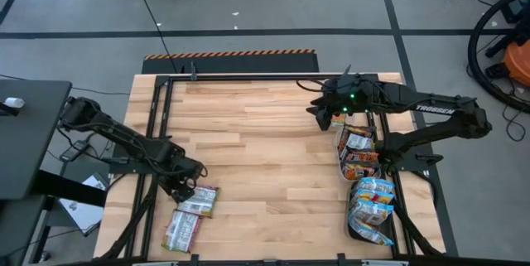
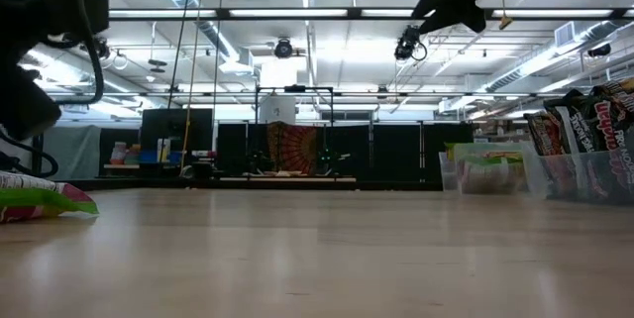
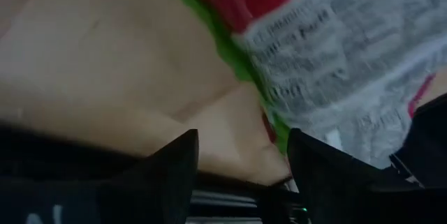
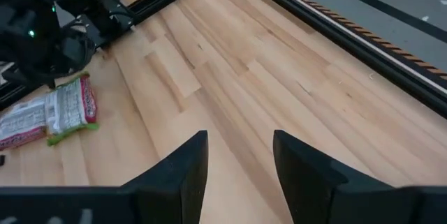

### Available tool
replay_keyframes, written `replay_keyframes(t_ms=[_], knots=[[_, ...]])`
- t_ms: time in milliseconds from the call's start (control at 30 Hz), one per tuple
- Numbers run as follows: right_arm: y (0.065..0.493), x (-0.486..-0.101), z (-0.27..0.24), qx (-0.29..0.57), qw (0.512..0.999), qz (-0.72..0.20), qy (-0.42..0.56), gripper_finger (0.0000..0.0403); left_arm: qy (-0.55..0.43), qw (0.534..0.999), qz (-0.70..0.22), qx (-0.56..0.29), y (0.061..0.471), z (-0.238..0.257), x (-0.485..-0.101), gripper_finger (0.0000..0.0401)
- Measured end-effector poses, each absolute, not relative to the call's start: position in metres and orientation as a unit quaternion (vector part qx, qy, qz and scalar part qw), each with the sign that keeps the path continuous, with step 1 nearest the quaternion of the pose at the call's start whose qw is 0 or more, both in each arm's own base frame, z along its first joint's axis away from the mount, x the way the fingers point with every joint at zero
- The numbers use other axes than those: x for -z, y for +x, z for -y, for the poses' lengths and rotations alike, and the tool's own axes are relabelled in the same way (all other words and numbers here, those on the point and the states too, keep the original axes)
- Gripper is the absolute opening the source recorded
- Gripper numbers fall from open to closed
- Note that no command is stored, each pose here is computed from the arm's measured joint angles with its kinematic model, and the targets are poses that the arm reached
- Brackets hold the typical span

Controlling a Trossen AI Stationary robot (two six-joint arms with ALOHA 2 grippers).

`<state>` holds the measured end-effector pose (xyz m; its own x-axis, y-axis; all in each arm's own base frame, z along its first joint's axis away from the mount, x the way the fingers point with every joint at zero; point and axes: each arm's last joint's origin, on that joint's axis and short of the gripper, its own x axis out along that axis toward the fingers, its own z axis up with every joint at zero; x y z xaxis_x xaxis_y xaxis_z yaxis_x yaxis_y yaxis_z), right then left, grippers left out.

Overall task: Sort Maruchan noodles
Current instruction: Put the green noodle pack into the top transparent bin

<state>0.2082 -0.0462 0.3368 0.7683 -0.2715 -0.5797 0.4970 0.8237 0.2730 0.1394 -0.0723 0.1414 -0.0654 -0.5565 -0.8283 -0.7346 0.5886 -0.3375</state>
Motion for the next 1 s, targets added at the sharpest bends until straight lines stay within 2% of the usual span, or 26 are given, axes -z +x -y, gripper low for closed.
replay_keyframes(t_ms=[167,367,467,633,733,900,1000], knots=[[0.207,-0.337,0.052,0.22,0.914,-0.266,0.213,0.0167,-0.423,0.566,-0.707,-0.037,0.138,0.071,-0.127,0.0211],[0.205,-0.337,0.059,0.218,0.912,-0.264,0.224,0.0167,-0.406,0.644,-0.648,0.003,0.149,0.073,-0.127,0.0161],[0.206,-0.338,0.06,0.216,0.915,-0.257,0.221,0.0167,-0.412,0.674,-0.613,0.007,0.156,0.074,-0.129,0.0119],[0.209,-0.343,0.061,0.196,0.936,-0.244,0.162,0.0167,-0.421,0.722,-0.549,0.005,0.168,0.073,-0.134,0.0018],[0.212,-0.347,0.057,0.165,0.954,-0.233,0.092,0.0167,-0.436,0.737,-0.517,-0.003,0.176,0.066,-0.136,0.0008],[0.22,-0.354,0.046,0.057,0.975,-0.208,-0.049,0.0167,-0.444,0.771,-0.457,-0.002,0.192,0.049,-0.148,0.0004],[0.23,-0.355,0.041,0.041,0.979,-0.184,-0.078,0.0167,-0.411,0.809,-0.42,0.004,0.207,0.036,-0.167,0.0003]])
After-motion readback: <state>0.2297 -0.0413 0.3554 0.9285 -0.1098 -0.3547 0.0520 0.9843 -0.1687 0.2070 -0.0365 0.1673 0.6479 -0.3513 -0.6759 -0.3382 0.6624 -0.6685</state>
